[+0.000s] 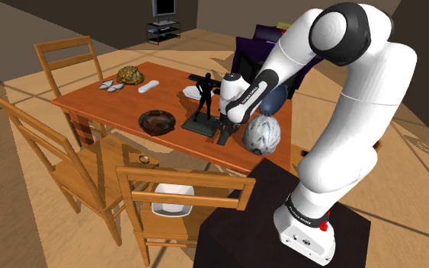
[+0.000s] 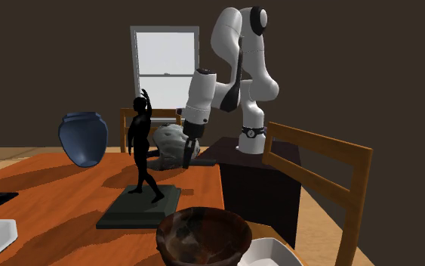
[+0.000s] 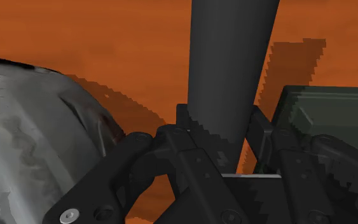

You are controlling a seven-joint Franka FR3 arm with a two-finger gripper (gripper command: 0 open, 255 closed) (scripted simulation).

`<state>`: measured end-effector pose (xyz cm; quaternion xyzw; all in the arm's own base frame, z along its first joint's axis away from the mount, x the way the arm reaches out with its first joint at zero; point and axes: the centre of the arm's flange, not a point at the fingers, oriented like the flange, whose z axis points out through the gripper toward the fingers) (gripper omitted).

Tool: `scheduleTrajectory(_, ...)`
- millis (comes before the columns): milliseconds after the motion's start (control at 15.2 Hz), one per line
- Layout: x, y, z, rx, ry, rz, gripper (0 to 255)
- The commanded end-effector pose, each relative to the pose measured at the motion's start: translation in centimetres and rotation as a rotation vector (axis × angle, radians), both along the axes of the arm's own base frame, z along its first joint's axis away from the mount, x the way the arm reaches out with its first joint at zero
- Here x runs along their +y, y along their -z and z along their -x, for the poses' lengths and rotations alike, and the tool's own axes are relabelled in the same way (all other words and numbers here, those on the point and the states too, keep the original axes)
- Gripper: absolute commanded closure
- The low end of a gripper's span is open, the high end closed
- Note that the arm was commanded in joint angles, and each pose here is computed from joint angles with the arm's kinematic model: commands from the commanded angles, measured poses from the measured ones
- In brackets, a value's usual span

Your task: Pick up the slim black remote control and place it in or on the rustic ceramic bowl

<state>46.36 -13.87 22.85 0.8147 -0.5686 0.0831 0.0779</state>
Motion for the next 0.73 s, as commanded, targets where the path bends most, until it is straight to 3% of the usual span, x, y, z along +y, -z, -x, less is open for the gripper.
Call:
scheduleTrajectory(0, 0.0, -1.1, 0.1, 0.000, 0.000, 0.000, 255)
scheduleTrajectory(660, 0.0, -6.4, 0.1, 0.000, 0.000, 0.000, 255)
